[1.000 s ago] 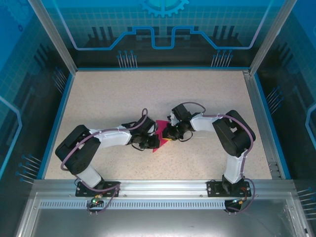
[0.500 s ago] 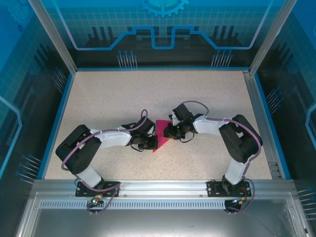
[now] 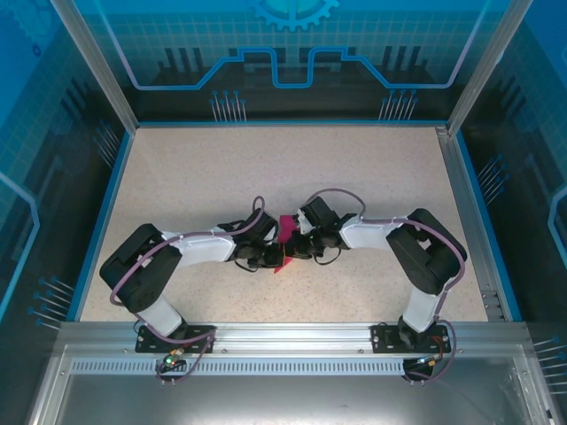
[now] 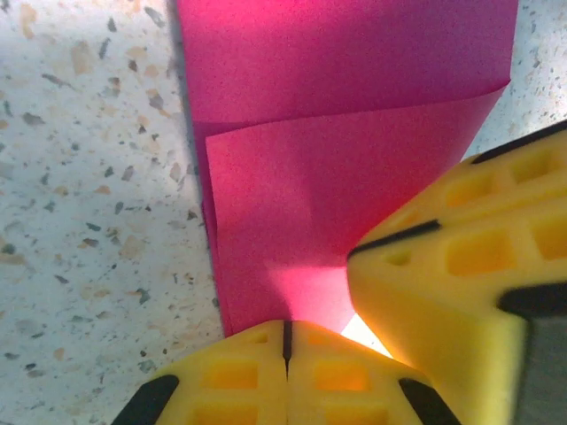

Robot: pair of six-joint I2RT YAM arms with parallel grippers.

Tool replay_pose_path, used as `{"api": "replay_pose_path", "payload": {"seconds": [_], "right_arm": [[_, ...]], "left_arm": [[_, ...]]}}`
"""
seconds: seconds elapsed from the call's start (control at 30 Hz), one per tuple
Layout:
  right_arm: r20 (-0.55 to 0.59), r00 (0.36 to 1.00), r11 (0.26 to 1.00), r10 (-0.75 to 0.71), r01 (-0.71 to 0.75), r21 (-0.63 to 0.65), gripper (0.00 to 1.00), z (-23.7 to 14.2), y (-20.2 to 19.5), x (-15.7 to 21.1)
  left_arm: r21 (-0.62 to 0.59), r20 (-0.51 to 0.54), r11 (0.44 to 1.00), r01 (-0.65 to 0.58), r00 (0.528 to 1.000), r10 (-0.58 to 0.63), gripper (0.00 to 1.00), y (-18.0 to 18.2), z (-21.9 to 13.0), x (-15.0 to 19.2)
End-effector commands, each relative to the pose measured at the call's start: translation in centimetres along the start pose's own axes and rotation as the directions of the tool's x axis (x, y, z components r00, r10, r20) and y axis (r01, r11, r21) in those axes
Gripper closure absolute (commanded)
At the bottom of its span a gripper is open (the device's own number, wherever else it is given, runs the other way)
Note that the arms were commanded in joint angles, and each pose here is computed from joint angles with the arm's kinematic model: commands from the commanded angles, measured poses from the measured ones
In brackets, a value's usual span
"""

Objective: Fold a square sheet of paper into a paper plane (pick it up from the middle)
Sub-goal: Third fold the triangle at the center of the table.

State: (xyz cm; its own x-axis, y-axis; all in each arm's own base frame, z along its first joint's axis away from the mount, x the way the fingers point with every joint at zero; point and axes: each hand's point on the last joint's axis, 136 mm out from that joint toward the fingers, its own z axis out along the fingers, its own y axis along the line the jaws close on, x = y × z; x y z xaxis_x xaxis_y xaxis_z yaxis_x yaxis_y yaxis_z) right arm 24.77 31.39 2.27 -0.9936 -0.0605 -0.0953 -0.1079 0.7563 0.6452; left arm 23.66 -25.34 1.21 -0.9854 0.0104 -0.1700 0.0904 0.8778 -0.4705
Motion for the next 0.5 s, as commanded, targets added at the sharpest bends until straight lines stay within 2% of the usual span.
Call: {"api": "replay_pose_path", "payload": {"seconds": [0.0,0.23,0.47], "right_arm": [[-0.024,0.999,0.999,0.025,-0.024,0.028,0.92,1.6,-1.1,0.9],[-0.005,0.997,0.993,0.082,-0.081,0.083,0.91,2.3,-4.5,1.0],[0.06,0.996,0.997,0.068,-0.071,0.041,0.9,0.8,-4.9,-1.4]], "left_arm": [[-0.1,-0.041,0.995,0.027,0.999,-0.031,0.93,3.0,0.8,1.7],[-0.129,-0.056,0.991,0.033,0.998,-0.041,0.95,3.9,1.1,2.4],[-0.164,-0.076,0.986,0.03,0.996,-0.043,0.97,5.1,1.3,3.3]]}}
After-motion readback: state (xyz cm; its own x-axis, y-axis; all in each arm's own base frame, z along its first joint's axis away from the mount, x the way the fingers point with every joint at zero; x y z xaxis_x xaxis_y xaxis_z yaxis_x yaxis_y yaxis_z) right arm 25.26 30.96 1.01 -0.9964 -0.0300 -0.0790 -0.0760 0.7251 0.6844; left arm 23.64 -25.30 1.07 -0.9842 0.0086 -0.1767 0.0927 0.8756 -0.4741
